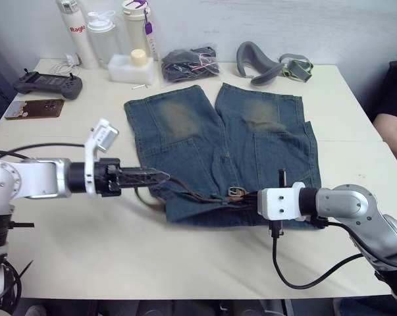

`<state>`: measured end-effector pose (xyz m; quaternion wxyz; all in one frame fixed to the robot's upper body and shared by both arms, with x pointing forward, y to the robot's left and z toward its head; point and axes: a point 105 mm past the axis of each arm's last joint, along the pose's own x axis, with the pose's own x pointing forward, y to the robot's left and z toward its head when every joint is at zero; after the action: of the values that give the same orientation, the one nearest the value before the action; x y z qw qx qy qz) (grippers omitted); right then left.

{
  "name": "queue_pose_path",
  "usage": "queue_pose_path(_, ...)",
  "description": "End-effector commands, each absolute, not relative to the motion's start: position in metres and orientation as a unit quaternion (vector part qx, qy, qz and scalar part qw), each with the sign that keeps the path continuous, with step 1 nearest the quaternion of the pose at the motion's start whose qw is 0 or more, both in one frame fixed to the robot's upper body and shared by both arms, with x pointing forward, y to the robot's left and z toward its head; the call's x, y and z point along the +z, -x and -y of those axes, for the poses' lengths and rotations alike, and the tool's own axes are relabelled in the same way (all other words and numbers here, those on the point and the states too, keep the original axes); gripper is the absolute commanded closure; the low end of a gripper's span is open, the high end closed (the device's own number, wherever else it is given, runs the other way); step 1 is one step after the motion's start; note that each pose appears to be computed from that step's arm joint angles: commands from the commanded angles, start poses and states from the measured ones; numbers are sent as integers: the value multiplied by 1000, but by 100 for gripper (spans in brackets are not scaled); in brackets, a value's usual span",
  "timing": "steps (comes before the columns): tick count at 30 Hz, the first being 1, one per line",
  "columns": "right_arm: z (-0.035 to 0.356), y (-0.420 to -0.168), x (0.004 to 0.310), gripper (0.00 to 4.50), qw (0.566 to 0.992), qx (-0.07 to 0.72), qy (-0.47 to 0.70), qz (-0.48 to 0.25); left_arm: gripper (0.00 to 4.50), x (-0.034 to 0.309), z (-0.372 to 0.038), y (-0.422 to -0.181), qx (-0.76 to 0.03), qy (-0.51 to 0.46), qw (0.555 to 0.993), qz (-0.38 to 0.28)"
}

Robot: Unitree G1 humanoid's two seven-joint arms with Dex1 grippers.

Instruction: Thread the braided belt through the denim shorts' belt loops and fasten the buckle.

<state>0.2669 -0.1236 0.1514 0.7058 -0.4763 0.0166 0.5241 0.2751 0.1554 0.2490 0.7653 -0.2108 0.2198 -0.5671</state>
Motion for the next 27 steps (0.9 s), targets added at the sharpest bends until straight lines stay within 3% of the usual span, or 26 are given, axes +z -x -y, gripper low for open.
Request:
queue_pose_path(1,124,-264,166,450,707,512,488,3,29,279,-162,-298,-571,240,772,-144)
queue_pose_path(3,123,-263,168,450,709,509,488,4,77,281,-166,-329,-526,265,799,-124)
queue_pose_path(7,122,-261,171,450,711,503,491,8,256,229,-158,-362,-458,143,857,-191)
queue_pose_path(9,122,-260,174,450,710,498,497,15,352,199,-134,-356,-494,42,839,-222)
queue_pose_path(11,120,-259,179,450,705,488,514,33,443,182,-104,-342,-556,2,797,-236)
queue_pose_path(18,122,-262,192,450,675,446,581,83,448,137,-76,-310,-645,-86,703,-288)
queue_pose_path(27,168,-268,211,450,639,390,658,83,448,84,-107,-321,-607,-198,685,-351)
